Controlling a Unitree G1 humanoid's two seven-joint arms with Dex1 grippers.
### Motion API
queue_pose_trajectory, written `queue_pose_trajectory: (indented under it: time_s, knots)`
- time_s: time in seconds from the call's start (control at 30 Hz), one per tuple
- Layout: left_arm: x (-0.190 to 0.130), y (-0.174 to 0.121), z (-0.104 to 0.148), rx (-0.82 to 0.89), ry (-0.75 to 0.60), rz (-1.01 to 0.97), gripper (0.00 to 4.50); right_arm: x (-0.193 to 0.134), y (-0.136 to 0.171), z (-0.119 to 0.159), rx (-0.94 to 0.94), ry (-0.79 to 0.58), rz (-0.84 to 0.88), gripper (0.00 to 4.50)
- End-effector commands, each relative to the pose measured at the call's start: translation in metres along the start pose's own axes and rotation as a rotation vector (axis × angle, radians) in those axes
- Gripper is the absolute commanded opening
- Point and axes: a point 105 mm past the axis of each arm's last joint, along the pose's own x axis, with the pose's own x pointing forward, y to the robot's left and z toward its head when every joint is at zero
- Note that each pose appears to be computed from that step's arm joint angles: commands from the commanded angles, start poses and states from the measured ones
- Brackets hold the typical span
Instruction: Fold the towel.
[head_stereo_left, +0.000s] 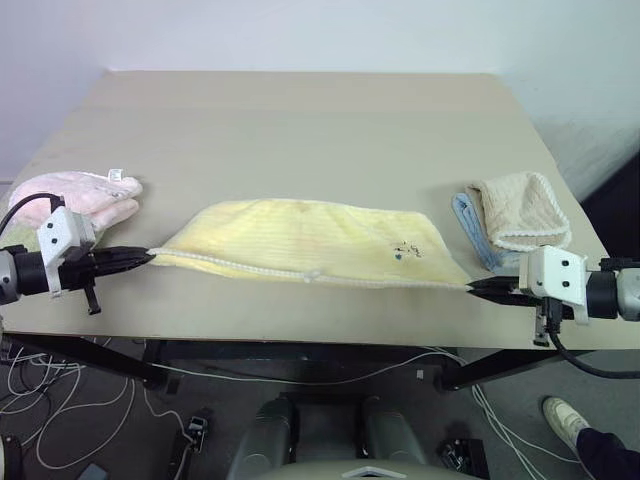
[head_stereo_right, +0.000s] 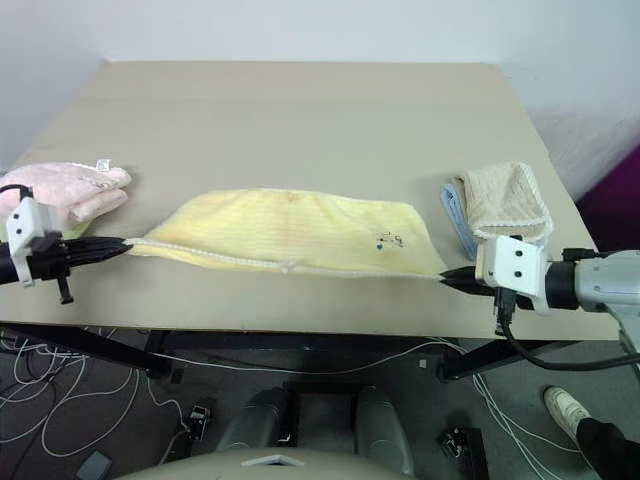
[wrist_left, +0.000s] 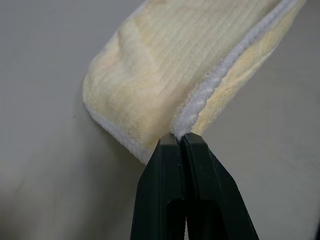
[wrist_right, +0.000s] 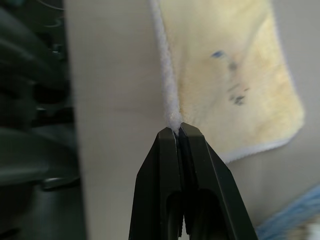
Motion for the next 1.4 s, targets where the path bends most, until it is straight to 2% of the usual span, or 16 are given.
queue_pose_trajectory:
  time_s: [0.03,0.23,0.33,0.57,0.83,1.23,1.3,1.4]
  knots:
    - [-0.01,0.006,0.013,0.058,0.002,0.02,0.0,-0.003,-0.001,0.011,-0.031,-0.018,0.005,0.03]
    - [0.007,0.047,0.016,0.128,0.031,0.205,0.0,0.008,-0.042,0.009,-0.094,-0.029,-0.13,0.03]
    - [0.032,0.068,0.017,0.188,0.05,0.284,0.0,0.017,-0.072,0.003,-0.128,-0.012,-0.194,0.03]
    - [0.068,0.087,0.02,0.296,0.108,0.358,0.0,0.037,-0.118,-0.01,-0.155,0.025,-0.284,0.03]
    - [0.097,0.088,0.007,0.345,0.22,0.363,0.0,0.057,-0.134,-0.028,-0.172,0.073,-0.297,0.03]
    - [0.101,0.089,-0.008,0.318,0.295,0.397,0.0,0.064,-0.136,-0.029,-0.18,0.046,-0.313,0.03]
    - [0.101,0.092,-0.007,0.311,0.291,0.419,0.47,0.066,-0.136,-0.027,-0.18,0.04,-0.308,0.0]
    - [0.1,0.096,-0.005,0.287,0.278,0.459,1.34,0.068,-0.137,-0.024,-0.169,0.026,-0.296,0.64]
